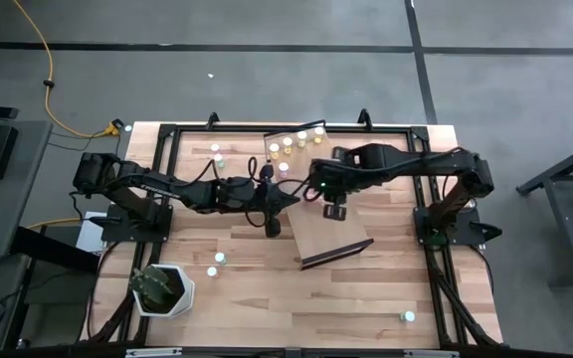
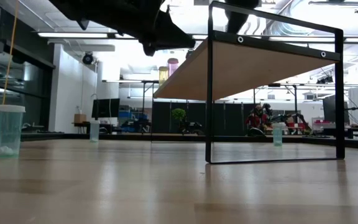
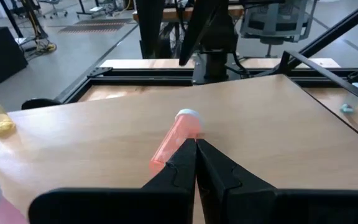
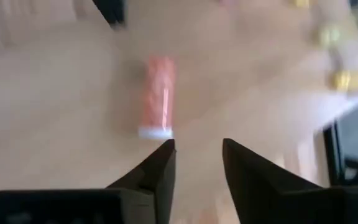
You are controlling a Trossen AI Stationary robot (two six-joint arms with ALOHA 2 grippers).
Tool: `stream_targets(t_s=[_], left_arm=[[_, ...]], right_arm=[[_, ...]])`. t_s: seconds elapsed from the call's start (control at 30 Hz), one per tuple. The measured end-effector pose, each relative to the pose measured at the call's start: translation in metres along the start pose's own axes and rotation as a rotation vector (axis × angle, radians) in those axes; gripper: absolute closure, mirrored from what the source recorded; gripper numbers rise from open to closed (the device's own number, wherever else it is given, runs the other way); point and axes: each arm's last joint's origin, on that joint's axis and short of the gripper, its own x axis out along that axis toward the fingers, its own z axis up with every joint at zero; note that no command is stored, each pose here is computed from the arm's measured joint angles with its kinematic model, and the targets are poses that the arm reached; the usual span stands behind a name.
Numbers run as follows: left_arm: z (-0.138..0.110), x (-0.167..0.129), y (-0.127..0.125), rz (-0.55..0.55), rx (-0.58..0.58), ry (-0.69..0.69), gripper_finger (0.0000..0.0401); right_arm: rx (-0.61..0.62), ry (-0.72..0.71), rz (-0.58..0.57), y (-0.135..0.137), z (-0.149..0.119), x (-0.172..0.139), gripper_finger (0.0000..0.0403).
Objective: Pick and place medicine bottles onto shelf by color
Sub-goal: Put the pink pill bottle on the shelf
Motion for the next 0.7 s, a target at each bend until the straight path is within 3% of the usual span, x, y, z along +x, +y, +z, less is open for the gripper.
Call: stream_targets(t_s=[0.2, 0.43, 0.7], left_arm=[[-0.002, -0.001, 0.000, -0.003, 0.006, 0.030, 0.0401], [0.004, -0.005, 0.003, 0.003, -0.002, -0.004, 0.0401], [0.003, -0.004, 0.010, 0.025, -0.025, 0.008, 0.0401]], right_arm=[[0.110, -0.094, 0.036, 0.009, -0.058, 0.010, 0.0215], [0.233, -0.562, 0.164, 0.021, -0.110, 0.040, 0.0167], [0.209, -0.700, 0.098, 0.017, -0.127, 0.081, 0.0162]])
